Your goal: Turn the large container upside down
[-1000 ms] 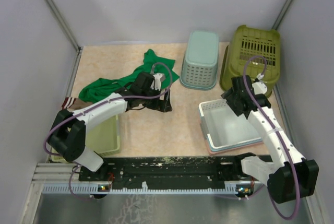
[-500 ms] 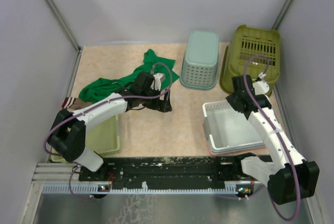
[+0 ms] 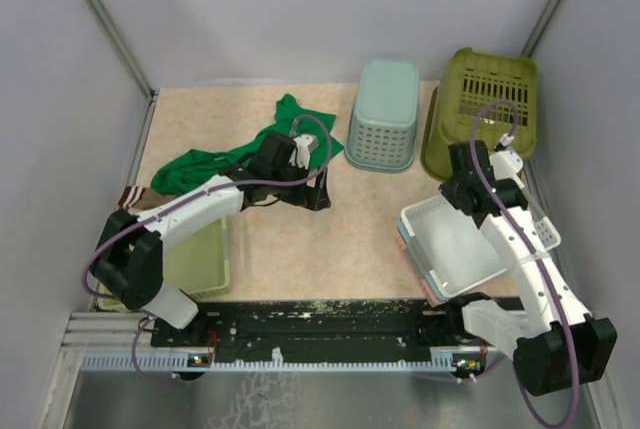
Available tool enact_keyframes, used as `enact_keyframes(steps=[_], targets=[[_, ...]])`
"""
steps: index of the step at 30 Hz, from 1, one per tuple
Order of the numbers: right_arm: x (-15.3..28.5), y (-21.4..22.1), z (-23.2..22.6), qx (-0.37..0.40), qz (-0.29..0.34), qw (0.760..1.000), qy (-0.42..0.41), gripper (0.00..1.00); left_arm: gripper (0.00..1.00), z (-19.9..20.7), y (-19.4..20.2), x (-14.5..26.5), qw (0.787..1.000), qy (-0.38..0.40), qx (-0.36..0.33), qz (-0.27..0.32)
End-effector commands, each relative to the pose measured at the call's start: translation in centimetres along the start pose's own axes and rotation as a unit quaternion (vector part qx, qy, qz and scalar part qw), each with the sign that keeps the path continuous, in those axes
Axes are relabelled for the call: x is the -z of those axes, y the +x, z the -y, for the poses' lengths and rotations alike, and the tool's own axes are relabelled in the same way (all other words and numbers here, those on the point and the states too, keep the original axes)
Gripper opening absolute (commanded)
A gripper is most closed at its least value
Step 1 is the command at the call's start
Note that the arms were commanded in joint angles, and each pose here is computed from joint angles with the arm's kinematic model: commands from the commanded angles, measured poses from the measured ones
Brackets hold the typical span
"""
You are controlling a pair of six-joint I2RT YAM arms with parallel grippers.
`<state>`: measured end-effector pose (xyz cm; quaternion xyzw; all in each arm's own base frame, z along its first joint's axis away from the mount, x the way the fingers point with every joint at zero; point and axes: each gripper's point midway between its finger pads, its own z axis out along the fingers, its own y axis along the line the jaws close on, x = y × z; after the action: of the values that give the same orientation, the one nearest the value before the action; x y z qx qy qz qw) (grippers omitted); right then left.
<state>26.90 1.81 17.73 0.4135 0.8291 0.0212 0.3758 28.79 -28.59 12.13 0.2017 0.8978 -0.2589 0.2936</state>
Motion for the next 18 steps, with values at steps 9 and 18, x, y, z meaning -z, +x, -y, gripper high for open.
enact_keyframes(steps=[9, 18], targets=[[7.5, -7.4, -3.7, -0.005, 0.075, 0.994, -0.079, 0.0, 0.98, 1.3, -4.8, 2.7, 0.998, -0.001, -0.037, 0.057], [11.4, -10.3, -6.5, -0.022, 0.101, 0.983, -0.15, 0.0, 0.98, 2.0, -6.4, 3.7, 0.995, 0.008, -0.043, 0.085]])
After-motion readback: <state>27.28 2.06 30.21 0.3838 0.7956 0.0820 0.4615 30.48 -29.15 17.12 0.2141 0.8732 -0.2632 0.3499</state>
